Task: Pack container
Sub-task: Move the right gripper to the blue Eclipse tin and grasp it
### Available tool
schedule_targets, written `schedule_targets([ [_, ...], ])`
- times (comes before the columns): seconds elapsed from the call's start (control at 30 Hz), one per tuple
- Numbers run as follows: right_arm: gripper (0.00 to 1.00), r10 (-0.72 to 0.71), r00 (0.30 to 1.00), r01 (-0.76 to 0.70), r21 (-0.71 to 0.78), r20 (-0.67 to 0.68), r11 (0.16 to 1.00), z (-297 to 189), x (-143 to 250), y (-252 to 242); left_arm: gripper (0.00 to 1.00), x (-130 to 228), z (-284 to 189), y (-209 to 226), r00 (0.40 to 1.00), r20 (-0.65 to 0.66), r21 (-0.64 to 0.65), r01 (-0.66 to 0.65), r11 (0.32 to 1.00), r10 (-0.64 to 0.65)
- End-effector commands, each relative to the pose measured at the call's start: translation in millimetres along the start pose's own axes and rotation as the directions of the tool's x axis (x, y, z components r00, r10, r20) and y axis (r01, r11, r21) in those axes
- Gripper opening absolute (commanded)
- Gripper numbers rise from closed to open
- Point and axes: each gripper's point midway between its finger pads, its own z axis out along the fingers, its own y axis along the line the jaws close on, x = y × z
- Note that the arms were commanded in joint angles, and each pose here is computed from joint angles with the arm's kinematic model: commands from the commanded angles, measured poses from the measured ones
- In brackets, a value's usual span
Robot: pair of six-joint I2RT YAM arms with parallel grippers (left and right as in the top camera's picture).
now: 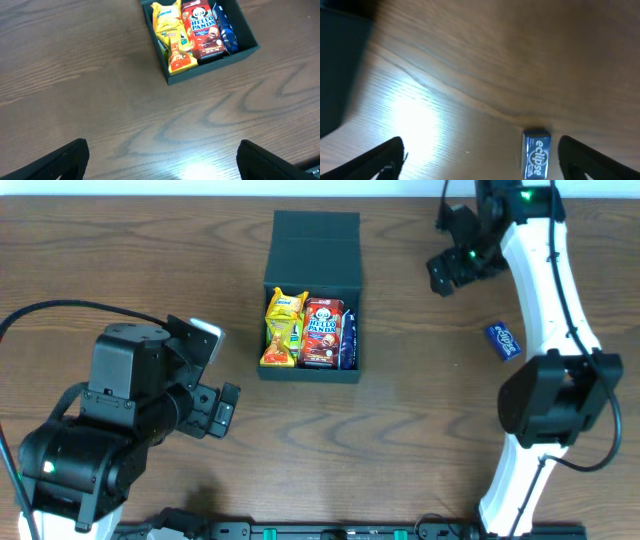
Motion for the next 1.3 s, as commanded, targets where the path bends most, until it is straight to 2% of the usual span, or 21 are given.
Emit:
schedule_targets([
  [0.0,0.99,0.052,0.999,-0.053,-0.001,-0.014,0.999,0,29,-16,0.95,1,0,0,1.000,-0.003,0.007,-0.008,1.000,0.008],
  [0.2,0.99,0.143,0.989,-0.145,0.046,0.040,0.988,1,80,-50,0.95,1,0,0,1.000,-0.003,0.007,-0.008,1.000,0.008],
  [0.4,0.99,0.126,0.992,-0.127,0.055,0.012,0.990,30,115,-65,0.95,1,0,0,1.000,-0.003,0.007,-0.008,1.000,0.008],
  [0.57,0.99,0.080,0.997,-0.081,0.070,0.021,0.994,48,126,-74,0.95,1,0,0,1.000,-0.003,0.007,-0.008,1.000,0.008],
  [0.97,1.00,0.088,0.990,-0.102,0.129,0.105,0.986,79,131,-93,0.95,1,0,0,1.000,-0.003,0.007,-0.008,1.000,0.008],
  [1.13,0.95,0.078,0.987,-0.099,0.150,0.139,0.984,92,130,-95,0.95,1,0,0,1.000,-0.003,0.007,-0.008,1.000,0.008],
  [1.27,0.92,0.074,0.983,-0.093,0.114,0.166,0.989,104,126,-90,0.95,1,0,0,1.000,-0.003,0.007,-0.008,1.000,0.008],
])
